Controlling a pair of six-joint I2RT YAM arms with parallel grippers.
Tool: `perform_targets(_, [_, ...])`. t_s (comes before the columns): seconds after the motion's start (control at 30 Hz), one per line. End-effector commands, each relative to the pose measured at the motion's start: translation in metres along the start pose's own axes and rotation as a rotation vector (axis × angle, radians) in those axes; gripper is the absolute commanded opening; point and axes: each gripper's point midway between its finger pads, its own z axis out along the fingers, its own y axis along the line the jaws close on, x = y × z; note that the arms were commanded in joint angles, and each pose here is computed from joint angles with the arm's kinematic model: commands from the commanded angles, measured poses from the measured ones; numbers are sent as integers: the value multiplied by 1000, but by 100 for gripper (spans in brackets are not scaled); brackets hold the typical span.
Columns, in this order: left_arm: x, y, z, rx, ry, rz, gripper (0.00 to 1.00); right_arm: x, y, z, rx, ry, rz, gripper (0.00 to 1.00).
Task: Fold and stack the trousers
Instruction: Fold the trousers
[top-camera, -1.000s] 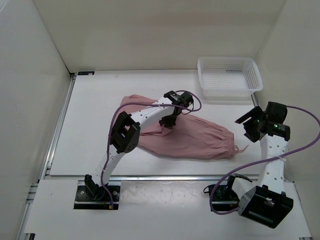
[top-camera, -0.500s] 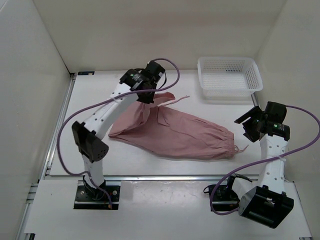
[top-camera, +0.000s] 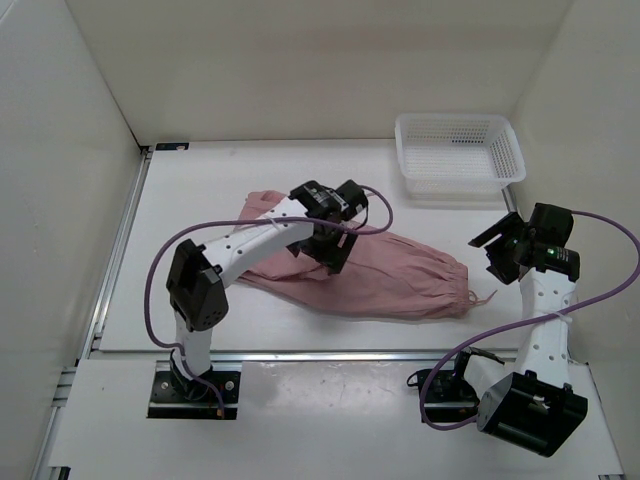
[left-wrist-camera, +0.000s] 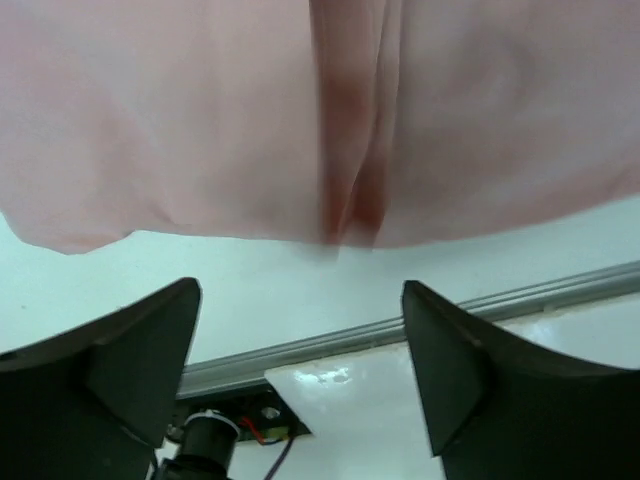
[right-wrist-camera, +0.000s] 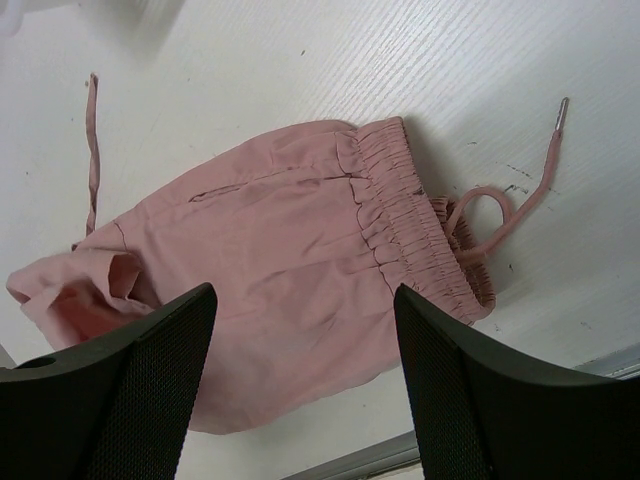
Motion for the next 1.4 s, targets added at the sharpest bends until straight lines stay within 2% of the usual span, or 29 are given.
perform_targets(0.0, [0, -5, -15, -10, -30, 5, 100, -3, 6, -1, -27, -18, -19, 76])
perform_targets(0.13, [-36, 11, -46, -24, -138, -56, 100, -3, 6, -1, -27, -18, -19, 76])
perform_targets(0.23, [-52, 19, -59, 24, -182, -99, 82, -4, 6, -3, -33, -26, -21, 76])
perform_targets(0.27, [-53, 22, -55, 17, -173, -107, 64, -3, 6, -5, -33, -26, -21, 76])
perform_targets(0.3, [-54, 28, -54, 19, -168, -123, 54, -3, 6, -5, -33, -26, -21, 76])
perform_targets(0.33, [-55, 32, -53, 15, -167, -131, 46, -3, 6, -5, -33, -26, -21, 76])
perform_targets(0.37, [-55, 28, -47, 22, -154, -128, 43, -3, 6, -5, -33, -26, -21, 76])
perform_targets(0.4, [-54, 32, -43, 16, -143, -148, 46, 0, 4, -4, -27, -18, -19, 76])
perform_targets(0.53, [-45, 7, -15, 47, -80, -114, 100, 1, 5, -4, -35, -13, -19, 76])
perform_targets(0.7, [-32, -28, 27, 53, -3, -55, 100, -1, 6, -4, -40, -20, -21, 76])
perform_targets(0.8, [-29, -33, 52, 18, 28, -47, 98, -1, 6, -4, -40, -20, -21, 76])
perform_targets(0.83, [-24, -31, 61, -3, 51, -41, 94, -1, 6, -4, -40, -20, -21, 76])
perform_targets(1.03, [-16, -34, 92, -27, 85, -31, 88, 1, 4, -2, -35, -13, -19, 76])
perform_targets(1.13, [-11, -29, 102, -64, 101, -35, 70, 1, 4, -2, -35, -13, -19, 76])
perform_targets(1.17, [-10, -27, 102, -79, 104, -32, 56, 2, 5, -2, -42, -7, -19, 76])
perform_targets(1.3, [-15, -15, 93, -136, 80, -37, 25, 2, 5, -2, -42, -7, -19, 76])
perform_targets(1.33, [-25, -11, 82, -154, 43, -52, 10, 2, 5, -2, -42, -7, -19, 76])
perform_targets(1.37, [-27, -7, 74, -164, 31, -54, 10, 2, 5, -2, -42, -7, -19, 76])
